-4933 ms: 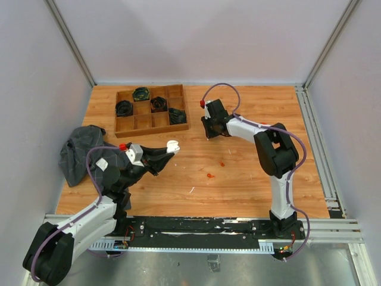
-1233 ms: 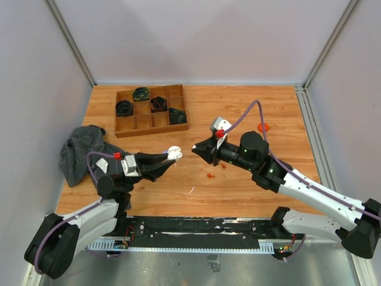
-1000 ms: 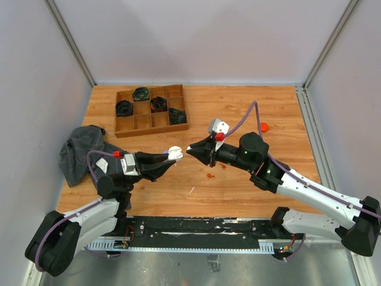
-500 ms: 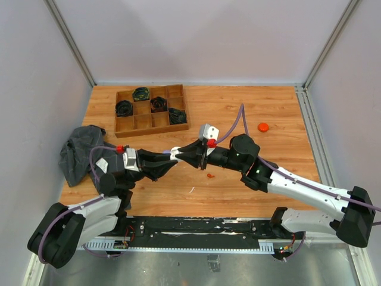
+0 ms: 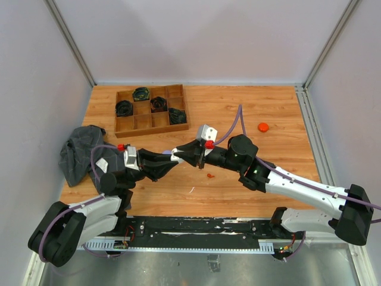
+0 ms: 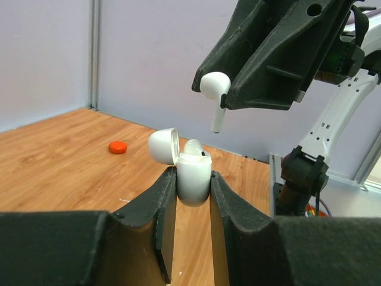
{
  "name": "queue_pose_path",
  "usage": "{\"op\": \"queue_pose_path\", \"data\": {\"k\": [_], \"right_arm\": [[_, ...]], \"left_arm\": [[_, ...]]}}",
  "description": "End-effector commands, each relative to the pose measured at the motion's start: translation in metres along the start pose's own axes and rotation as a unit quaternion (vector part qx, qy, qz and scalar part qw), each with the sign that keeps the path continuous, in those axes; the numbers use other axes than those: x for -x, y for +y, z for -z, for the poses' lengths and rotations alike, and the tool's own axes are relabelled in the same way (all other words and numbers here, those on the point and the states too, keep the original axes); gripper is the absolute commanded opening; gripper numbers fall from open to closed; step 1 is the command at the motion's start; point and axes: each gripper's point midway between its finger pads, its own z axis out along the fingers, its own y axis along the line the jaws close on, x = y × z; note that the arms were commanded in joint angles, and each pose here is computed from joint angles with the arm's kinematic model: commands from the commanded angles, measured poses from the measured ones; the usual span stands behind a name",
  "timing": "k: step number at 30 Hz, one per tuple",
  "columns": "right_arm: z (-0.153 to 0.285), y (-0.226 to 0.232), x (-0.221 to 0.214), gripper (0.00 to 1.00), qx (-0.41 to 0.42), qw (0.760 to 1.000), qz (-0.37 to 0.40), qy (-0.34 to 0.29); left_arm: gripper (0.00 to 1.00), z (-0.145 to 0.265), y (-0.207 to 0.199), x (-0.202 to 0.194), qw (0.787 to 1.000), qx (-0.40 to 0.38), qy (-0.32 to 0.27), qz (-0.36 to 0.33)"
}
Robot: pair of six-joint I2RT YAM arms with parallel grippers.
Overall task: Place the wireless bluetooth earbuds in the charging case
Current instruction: Place the earbud in the charging case.
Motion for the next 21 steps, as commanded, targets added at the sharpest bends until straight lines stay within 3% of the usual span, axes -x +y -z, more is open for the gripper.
{"op": "queue_pose_path", "data": {"k": [1,21], "right_arm": [[-0.003,-0.002,0.009,0.11,-0.010,1.000,0.016,-0.019],[-0.002,0.005,-0.003,0.11,0.003,1.000,0.001,-0.009]], "left_arm": [[0.00,-0.003,-0.029,0.045,0.992,-0.062,-0.081,-0.078],[0.00,0.000,-0.041,0.057,0.984,-0.080,-0.099,-0.125]]}}
